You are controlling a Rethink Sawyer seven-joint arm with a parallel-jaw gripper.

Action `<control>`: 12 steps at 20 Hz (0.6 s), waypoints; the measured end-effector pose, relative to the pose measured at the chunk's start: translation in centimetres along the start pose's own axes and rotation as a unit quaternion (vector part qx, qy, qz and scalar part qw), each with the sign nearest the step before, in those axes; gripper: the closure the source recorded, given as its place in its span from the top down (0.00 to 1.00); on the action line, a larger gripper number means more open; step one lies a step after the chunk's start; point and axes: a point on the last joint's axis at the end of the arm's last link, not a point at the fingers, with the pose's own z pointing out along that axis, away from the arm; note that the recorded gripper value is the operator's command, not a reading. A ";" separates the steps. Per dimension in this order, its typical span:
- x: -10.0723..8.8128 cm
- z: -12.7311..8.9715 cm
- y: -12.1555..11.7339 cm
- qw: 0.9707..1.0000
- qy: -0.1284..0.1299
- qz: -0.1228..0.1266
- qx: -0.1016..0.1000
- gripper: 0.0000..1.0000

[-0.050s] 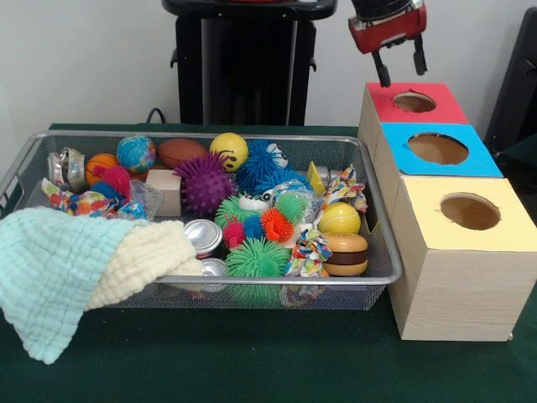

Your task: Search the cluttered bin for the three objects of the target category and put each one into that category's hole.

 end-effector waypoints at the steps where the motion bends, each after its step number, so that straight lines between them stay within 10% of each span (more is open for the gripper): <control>1: 0.1 0.1 0.0 1.000 0.001 -0.008 0.010 1.00; 6: 0.1 0.1 -0.2 0.994 -0.017 -0.072 0.081 1.00; 12: -1.5 -1.2 -2.1 0.988 -0.043 -0.078 0.125 1.00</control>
